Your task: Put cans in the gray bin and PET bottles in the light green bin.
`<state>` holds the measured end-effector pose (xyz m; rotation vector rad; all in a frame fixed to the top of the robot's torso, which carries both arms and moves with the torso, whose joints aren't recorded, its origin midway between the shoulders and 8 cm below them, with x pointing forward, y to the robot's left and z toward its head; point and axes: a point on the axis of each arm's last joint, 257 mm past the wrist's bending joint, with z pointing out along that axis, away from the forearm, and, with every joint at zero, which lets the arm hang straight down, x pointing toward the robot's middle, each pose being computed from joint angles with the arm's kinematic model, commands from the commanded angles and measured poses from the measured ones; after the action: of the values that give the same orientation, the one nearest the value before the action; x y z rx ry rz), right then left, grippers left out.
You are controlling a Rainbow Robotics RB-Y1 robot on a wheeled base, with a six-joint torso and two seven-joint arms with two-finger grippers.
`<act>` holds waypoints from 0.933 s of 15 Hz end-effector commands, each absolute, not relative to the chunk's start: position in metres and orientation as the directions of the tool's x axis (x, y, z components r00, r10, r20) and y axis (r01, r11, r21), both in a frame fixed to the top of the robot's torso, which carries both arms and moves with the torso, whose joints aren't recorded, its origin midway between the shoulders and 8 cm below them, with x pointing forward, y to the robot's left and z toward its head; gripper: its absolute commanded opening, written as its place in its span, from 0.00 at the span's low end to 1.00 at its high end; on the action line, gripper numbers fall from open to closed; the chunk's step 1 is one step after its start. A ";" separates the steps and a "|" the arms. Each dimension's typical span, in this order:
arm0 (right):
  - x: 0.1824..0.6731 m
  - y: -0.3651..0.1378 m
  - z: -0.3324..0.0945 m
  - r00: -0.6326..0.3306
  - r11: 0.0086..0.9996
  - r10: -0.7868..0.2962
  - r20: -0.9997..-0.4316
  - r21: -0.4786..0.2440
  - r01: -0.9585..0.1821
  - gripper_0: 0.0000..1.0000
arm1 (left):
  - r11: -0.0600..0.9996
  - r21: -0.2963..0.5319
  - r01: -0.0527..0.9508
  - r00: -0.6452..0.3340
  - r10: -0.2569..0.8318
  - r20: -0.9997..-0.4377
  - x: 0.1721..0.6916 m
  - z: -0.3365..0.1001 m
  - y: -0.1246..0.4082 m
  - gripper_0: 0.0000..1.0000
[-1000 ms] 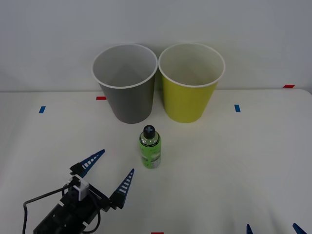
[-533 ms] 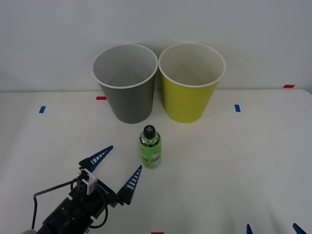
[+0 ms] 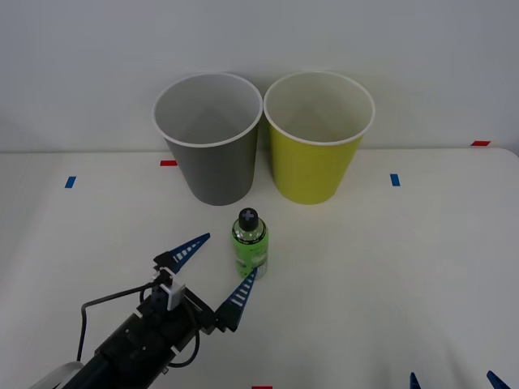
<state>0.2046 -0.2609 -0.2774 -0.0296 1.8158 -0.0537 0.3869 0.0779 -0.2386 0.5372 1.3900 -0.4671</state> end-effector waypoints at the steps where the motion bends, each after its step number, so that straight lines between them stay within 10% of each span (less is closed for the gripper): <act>1: 0.205 -0.261 -0.277 -0.243 0.999 -0.049 -0.969 -0.053 0.008 1.00 | 0.793 0.082 0.604 0.125 0.008 -0.992 0.395 -0.235 0.063 1.00; 14: 0.205 -0.261 -0.277 -0.243 0.999 -0.049 -0.969 -0.053 0.008 1.00 | 0.785 0.079 0.614 0.103 0.019 -0.994 0.419 -0.224 0.023 1.00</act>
<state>0.2046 -0.2609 -0.2774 -0.0296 1.8158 -0.0537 0.4169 0.0258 -0.2250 0.5523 1.4132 -0.4736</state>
